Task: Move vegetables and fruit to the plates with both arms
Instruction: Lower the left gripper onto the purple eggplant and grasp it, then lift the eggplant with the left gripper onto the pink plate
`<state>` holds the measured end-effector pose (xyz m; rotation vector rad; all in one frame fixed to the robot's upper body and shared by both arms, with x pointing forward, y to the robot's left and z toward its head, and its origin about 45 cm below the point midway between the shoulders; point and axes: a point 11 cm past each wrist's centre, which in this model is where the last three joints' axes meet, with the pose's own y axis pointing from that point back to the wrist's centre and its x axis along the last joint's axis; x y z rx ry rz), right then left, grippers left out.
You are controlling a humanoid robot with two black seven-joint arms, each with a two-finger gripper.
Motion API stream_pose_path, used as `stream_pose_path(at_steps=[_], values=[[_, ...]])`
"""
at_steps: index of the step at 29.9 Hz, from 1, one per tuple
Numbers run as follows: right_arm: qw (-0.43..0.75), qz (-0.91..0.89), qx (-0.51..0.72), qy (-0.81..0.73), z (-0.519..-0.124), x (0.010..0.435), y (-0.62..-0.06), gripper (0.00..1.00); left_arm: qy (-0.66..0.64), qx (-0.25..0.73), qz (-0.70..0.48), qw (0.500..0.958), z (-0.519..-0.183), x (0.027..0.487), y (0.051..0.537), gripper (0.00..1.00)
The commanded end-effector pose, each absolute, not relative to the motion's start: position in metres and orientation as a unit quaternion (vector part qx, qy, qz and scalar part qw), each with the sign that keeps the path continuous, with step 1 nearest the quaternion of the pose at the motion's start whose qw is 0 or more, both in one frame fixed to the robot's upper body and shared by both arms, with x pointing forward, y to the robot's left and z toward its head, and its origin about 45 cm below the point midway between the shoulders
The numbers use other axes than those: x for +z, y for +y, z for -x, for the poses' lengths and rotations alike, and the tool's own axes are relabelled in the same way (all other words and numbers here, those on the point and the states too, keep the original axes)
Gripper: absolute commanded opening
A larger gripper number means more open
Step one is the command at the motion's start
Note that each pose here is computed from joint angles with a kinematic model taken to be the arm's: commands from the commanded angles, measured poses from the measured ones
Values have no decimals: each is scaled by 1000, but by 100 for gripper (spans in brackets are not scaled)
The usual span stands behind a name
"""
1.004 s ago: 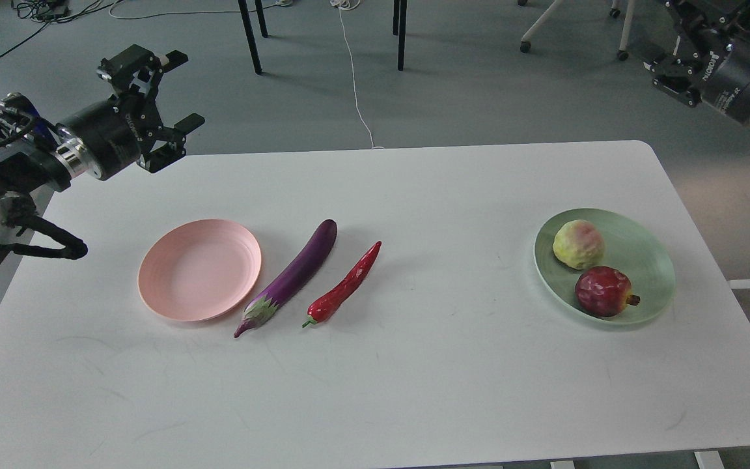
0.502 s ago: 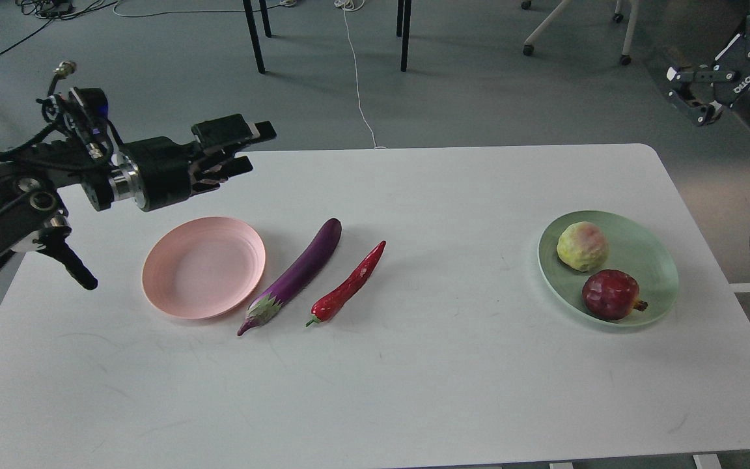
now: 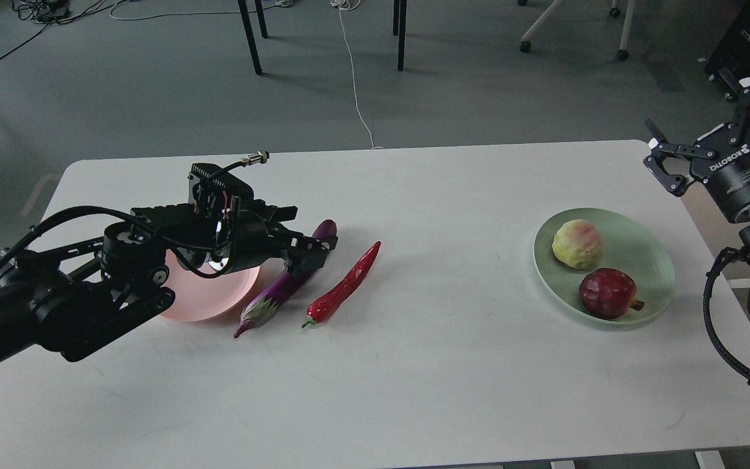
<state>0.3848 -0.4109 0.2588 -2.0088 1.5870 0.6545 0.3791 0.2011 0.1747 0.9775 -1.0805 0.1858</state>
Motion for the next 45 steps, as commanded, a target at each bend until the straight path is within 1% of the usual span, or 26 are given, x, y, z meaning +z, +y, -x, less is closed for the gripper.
stream_pose_path(at_steps=[1,5,7,8,14,16,20,23,26,31,34,36,39,41,42,45], values=[[260,723,258,586,-377,243,-410,99,-515,53,-463,719,-375,162,200,96],[275,716,259,587,-375,243,-413,99,-524,35,-483,701,-380,149,200,92],[280,714,256,588,-376,246,-415,99,-521,34,-490,698,-383,145,201,86],[282,714,254,589,-377,247,-416,99,-521,34,-490,698,-384,144,198,81],[288,712,249,590,-378,251,-418,99,-516,16,-496,699,-378,131,194,68],[287,712,250,590,-378,250,-418,99,-513,15,-499,698,-379,128,195,61],[289,712,253,588,-379,248,-415,99,-510,17,-499,701,-379,128,196,50],[289,712,254,587,-378,248,-414,99,-504,16,-504,702,-378,123,200,43],[288,711,257,588,-377,246,-414,99,-501,17,-505,703,-377,121,201,39],[286,712,255,588,-377,246,-415,99,-499,22,-504,705,-378,125,204,26],[289,712,250,590,-378,249,-417,99,-502,37,-487,714,-380,142,200,23],[293,711,246,590,-380,252,-419,99,-506,50,-473,719,-383,166,202,23],[295,711,243,590,-380,255,-420,99,-482,108,-434,754,-388,208,196,24],[295,711,243,590,-380,255,-420,99,-481,108,-434,754,-388,208,196,24],[295,711,242,590,-380,256,-421,99,-435,152,-463,757,-394,227,240,24],[296,711,242,590,-380,257,-421,99,-427,159,-493,741,-395,235,282,24]])
